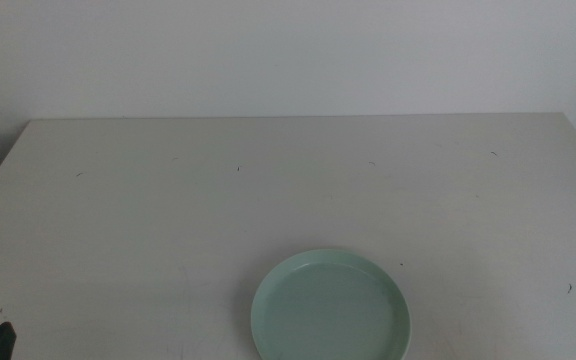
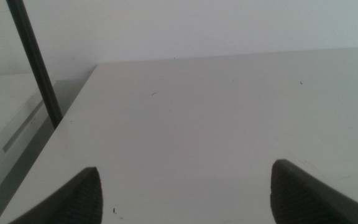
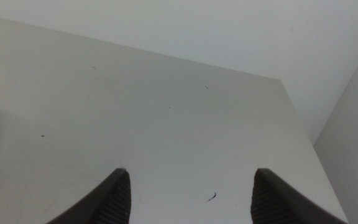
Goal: Stack the three bowls on top of each other.
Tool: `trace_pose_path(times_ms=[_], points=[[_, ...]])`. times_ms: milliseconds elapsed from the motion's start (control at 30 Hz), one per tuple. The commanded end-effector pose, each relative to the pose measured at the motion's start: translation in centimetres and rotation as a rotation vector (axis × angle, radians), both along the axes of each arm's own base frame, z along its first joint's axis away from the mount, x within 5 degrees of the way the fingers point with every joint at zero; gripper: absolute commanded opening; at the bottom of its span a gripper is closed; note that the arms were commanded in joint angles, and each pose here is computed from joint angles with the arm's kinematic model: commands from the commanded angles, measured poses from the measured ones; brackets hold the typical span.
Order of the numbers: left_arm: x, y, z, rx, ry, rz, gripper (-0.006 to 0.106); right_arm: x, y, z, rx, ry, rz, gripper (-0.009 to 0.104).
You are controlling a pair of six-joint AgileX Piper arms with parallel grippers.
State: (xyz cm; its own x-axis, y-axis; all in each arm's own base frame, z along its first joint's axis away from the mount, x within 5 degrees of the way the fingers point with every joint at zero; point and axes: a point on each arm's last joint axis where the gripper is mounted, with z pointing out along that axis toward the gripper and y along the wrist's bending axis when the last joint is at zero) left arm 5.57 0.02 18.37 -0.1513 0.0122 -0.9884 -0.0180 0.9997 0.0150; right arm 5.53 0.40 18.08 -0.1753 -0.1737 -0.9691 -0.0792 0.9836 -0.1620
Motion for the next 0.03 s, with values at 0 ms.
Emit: trace_pose_path(times_ms=[0], points=[[-0.04, 0.07, 0.9, -0.008, -0.095, 0.009, 0.093, -0.11, -0.14, 1.03, -0.016, -0.106, -0.016, 0.049]])
